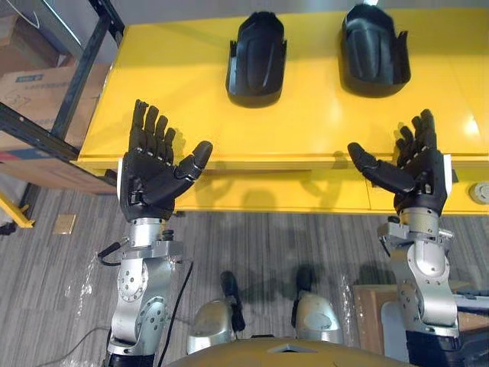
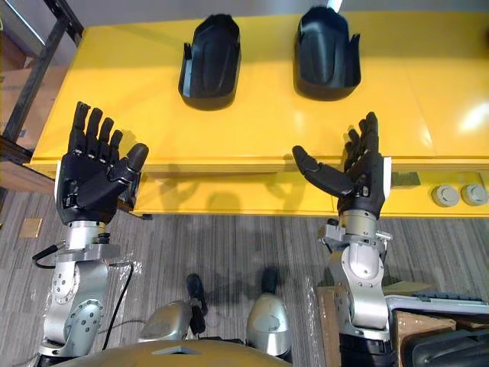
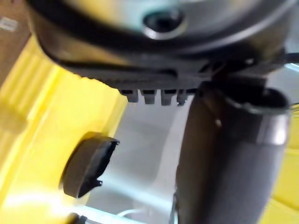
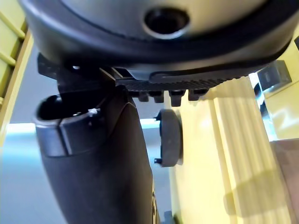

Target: Walk over and take three plastic housings, then place them on the shelf

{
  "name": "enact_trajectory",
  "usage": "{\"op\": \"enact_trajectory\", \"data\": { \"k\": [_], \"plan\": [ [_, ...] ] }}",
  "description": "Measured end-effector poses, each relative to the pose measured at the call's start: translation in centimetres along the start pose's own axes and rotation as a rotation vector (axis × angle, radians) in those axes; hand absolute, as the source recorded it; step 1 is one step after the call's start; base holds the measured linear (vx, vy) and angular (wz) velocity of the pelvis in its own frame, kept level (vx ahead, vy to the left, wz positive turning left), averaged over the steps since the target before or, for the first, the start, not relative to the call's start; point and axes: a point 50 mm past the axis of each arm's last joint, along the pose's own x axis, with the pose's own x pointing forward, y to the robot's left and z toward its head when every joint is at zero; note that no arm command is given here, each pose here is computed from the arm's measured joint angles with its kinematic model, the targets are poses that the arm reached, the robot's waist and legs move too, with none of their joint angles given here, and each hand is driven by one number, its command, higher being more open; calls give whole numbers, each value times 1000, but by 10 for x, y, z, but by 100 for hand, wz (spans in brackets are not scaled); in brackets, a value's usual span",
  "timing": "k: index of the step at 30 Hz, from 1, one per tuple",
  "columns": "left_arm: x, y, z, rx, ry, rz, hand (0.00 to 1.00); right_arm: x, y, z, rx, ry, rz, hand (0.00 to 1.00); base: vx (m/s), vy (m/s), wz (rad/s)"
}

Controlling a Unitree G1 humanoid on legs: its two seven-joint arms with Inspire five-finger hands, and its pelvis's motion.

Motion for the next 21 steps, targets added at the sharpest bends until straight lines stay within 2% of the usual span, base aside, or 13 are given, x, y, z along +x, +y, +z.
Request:
{"op": "enact_trajectory", "data": {
  "k": [2,6,9,11,14,17,21],
  "plan": [
    [0,-1,-1,0,6,-19,100,-2,5,-2,-46,1,23,100,43,-12,-7],
    [1,-3,-3,0,32,-42,100,2,9,8,-307,-80,66,100,8,-2,-3],
    [3,-3,-3,19,52,-61,100,21,8,31,-527,-208,124,100,-12,3,-1],
    [3,-1,-4,42,82,-76,100,43,10,60,-679,-331,207,100,-44,9,1],
    [2,-1,-5,57,101,-110,100,65,12,84,-826,-401,294,100,-35,2,7],
    [1,-2,-7,62,115,-134,100,78,9,83,-897,-362,340,100,-11,-3,7],
    [-4,5,-10,89,157,-136,100,91,4,65,-945,-209,427,100,-1,1,1]
  ]
}}
